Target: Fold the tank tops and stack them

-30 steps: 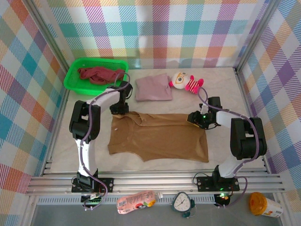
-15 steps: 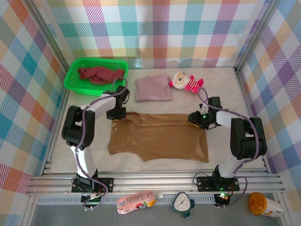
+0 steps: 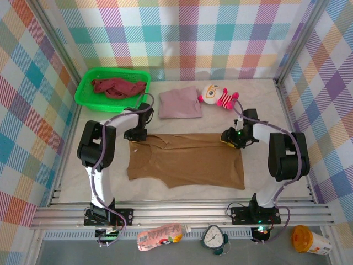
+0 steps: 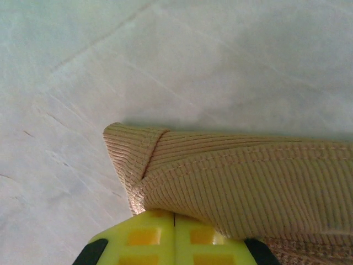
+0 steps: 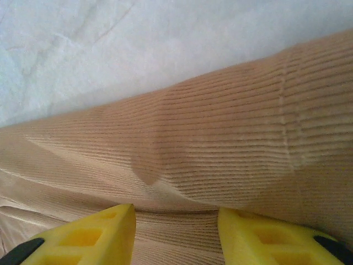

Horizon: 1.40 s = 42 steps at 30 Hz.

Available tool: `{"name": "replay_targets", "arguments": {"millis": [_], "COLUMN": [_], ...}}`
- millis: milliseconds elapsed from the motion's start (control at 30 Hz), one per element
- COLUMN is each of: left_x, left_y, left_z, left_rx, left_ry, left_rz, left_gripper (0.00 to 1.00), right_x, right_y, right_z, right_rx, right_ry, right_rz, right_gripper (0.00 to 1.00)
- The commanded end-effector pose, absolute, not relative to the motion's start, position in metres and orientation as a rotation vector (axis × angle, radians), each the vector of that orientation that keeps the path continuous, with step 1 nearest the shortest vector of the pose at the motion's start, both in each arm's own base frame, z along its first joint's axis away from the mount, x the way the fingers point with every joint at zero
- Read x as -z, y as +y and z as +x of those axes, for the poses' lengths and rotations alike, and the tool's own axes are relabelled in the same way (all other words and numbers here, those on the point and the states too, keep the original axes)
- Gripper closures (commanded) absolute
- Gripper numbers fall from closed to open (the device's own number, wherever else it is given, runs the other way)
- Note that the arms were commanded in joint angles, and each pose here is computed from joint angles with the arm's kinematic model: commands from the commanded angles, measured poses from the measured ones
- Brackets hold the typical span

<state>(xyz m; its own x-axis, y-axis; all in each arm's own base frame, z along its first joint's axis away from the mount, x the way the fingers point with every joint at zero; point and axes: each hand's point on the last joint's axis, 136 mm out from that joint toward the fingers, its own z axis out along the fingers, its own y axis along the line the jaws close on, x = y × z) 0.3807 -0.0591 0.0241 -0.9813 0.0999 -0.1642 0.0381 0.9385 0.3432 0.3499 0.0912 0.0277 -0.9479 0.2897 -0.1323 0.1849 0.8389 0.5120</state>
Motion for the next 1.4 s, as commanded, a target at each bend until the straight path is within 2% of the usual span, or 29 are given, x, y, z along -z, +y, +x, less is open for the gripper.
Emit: {"name": "replay_targets", "arguments": {"millis": [0, 200, 367, 467, 500, 567, 733, 900, 1033, 1133, 1267, 1367], "left_x": [-0.01, -0.009, -0.022, -0.03, -0.034, -0.049, -0.086, -0.079, -0.057, -0.037, -0.006, 0.006], "left_y": [-0.025, -0.026, -0.031, -0.03, -0.031, -0.036, -0.048, -0.1, -0.132, -0.135, -0.11, -0.087], "left_z": [0.377, 0.4, 0.409, 0.41, 0.409, 0.405, 0.376, 0.319, 0.277, 0.253, 0.237, 0.23], "left_rx": [-0.687, -0.681, -0.642, -0.63, -0.606, -0.547, -0.366, 0.057, 0.249, 0.236, 0.13, 0.022], "left_ry": [2.961, 2.924, 2.896, 2.902, 2.91, 2.921, 2.933, 3.037, 3.1, 3.148, 3.173, 3.209], "left_rz": [0.118, 0.135, 0.109, 0.083, 0.063, 0.02, -0.092, -0.237, -0.35, -0.38, -0.413, -0.395], "left_gripper": [1.0, 1.0, 0.99, 0.89, 0.84, 0.68, 0.5, 0.48, 0.48, 0.48, 0.54, 0.55], "right_x": [-0.013, -0.015, -0.052, -0.082, -0.089, -0.099, -0.118, -0.115, -0.105, -0.095, -0.078, -0.068], "right_y": [0.072, 0.076, 0.094, 0.109, 0.115, 0.127, 0.132, 0.147, 0.142, 0.141, 0.129, 0.12], "right_z": [0.345, 0.36, 0.376, 0.373, 0.367, 0.349, 0.312, 0.264, 0.227, 0.199, 0.165, 0.149], "right_rx": [-0.608, -0.643, -0.786, -0.886, -0.914, -0.907, -0.832, -0.662, -0.603, -0.551, -0.439, -0.399], "right_ry": [2.901, 2.897, 2.758, 2.677, 2.67, 2.67, 2.619, 2.528, 2.489, 2.439, 2.421, 2.423], "right_rz": [0.375, 0.31, 0.159, -0.002, -0.064, -0.227, -0.46, -0.826, -1.022, -1.208, -1.461, -1.568], "right_gripper": [0.55, 0.56, 0.53, 0.52, 0.51, 0.49, 0.46, 0.43, 0.42, 0.4, 0.4, 0.4]}}
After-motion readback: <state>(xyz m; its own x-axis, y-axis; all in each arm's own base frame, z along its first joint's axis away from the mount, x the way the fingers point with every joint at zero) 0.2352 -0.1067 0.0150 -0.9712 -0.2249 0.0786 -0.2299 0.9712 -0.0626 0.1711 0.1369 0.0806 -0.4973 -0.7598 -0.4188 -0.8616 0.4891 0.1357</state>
